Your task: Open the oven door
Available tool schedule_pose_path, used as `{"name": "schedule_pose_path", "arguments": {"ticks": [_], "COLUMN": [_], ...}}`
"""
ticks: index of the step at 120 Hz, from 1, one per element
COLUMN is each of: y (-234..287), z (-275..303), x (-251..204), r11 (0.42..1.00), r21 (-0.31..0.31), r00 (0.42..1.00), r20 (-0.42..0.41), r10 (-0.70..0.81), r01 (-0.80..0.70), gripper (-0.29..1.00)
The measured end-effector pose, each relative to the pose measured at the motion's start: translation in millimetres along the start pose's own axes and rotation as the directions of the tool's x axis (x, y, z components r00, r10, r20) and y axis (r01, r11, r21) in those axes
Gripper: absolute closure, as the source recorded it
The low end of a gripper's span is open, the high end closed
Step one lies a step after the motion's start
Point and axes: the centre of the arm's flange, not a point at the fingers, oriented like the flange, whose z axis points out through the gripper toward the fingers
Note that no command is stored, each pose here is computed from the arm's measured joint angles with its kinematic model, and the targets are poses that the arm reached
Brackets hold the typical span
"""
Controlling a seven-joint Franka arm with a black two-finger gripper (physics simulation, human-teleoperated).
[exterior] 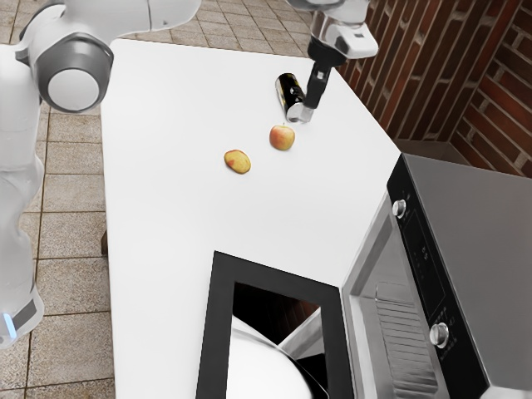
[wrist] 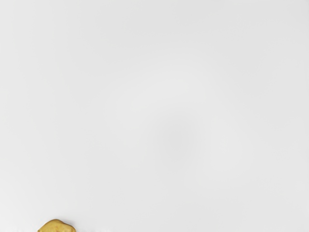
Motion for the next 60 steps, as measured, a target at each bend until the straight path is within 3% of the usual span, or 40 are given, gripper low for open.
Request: {"name": "schedule_pose_path", "arguments": {"ticks": [60], "y": [0.2], "z": [3.7], "x": [-2.0], "r11": [0.98], "r21": [-0.038], "r00": [0.981], "r20": [0.009], "r10": [-0.194], "r01": [0.194], "gripper": [0.0]}}
